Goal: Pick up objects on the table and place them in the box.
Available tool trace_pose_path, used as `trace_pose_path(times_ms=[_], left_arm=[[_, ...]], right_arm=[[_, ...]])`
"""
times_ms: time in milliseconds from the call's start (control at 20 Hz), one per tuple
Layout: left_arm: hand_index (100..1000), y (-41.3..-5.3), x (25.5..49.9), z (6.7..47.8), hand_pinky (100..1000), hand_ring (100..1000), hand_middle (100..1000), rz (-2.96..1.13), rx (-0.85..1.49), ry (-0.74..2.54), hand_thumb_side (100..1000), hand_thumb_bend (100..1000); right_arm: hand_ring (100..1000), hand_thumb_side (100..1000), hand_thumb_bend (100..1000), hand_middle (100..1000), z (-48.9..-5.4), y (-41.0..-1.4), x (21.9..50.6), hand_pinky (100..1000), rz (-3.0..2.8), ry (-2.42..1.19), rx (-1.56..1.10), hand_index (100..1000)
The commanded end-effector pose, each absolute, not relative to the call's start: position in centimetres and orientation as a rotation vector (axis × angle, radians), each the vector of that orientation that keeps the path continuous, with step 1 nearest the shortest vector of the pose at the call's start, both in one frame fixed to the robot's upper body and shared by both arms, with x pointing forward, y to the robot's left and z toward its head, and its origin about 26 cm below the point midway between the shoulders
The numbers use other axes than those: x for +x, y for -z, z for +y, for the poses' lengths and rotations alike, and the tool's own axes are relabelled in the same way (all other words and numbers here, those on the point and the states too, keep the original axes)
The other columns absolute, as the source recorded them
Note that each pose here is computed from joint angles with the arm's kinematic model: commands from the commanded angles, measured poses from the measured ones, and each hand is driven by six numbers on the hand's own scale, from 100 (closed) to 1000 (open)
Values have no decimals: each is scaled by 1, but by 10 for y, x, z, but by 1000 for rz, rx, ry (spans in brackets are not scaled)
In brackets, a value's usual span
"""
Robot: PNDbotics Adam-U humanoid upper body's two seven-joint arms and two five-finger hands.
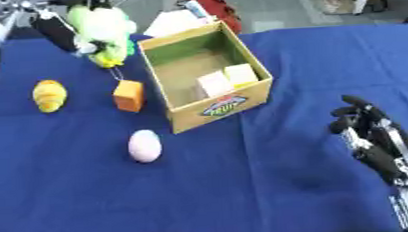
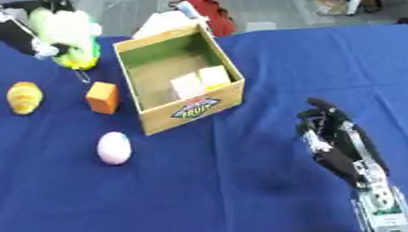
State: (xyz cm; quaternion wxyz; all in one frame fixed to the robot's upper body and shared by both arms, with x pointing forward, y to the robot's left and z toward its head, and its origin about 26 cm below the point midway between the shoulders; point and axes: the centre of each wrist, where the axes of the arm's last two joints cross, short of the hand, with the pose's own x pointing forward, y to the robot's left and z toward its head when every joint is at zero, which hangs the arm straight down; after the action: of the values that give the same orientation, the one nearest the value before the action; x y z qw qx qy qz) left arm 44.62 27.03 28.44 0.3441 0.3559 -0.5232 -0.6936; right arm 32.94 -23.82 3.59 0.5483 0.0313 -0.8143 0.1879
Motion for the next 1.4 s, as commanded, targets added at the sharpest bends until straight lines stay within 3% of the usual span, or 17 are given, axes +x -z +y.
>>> trace_pose_path(times_ms=[50, 250, 500, 650, 750, 900, 1050, 1150, 1400], left_arm=[[718, -267, 468, 243, 533, 454, 470, -1380, 985, 1778, 191, 193], [762, -241, 483, 219, 592, 501, 524, -1390, 1086, 1748, 199, 252], [927, -220, 490, 210, 801, 741, 809, -1335, 1169, 1739, 220, 385], [979, -223, 489, 214, 873, 823, 914, -1307, 1191, 1760, 462, 441], [997, -230, 486, 218, 900, 853, 956, -1270, 1175, 1810, 535, 464], [968, -255, 478, 228, 877, 825, 919, -1274, 1153, 1859, 469, 457], [887, -285, 462, 241, 816, 730, 769, -1335, 1113, 1905, 298, 400], [858, -300, 448, 251, 810, 714, 742, -1361, 1065, 1952, 227, 409], [848, -314, 413, 271, 812, 716, 738, -1269, 973, 2082, 235, 448]], right_arm=[[626, 386, 100, 672, -232, -43, 332, 650, -1954, -460, 97, 900], [626, 381, 100, 672, -229, -43, 333, 650, -1956, -462, 111, 900], [626, 382, 100, 672, -227, -43, 333, 650, -1957, -466, 121, 899], [626, 382, 100, 672, -228, -43, 333, 650, -1956, -463, 115, 899], [626, 383, 100, 672, -229, -43, 333, 650, -1957, -463, 112, 899], [626, 382, 100, 672, -231, -44, 333, 650, -1957, -462, 105, 899], [626, 382, 100, 672, -233, -44, 333, 650, -1957, -460, 93, 899], [626, 383, 100, 672, -235, -44, 333, 650, -1957, -459, 86, 899], [626, 385, 100, 672, -237, -45, 333, 650, -1959, -461, 77, 899]])
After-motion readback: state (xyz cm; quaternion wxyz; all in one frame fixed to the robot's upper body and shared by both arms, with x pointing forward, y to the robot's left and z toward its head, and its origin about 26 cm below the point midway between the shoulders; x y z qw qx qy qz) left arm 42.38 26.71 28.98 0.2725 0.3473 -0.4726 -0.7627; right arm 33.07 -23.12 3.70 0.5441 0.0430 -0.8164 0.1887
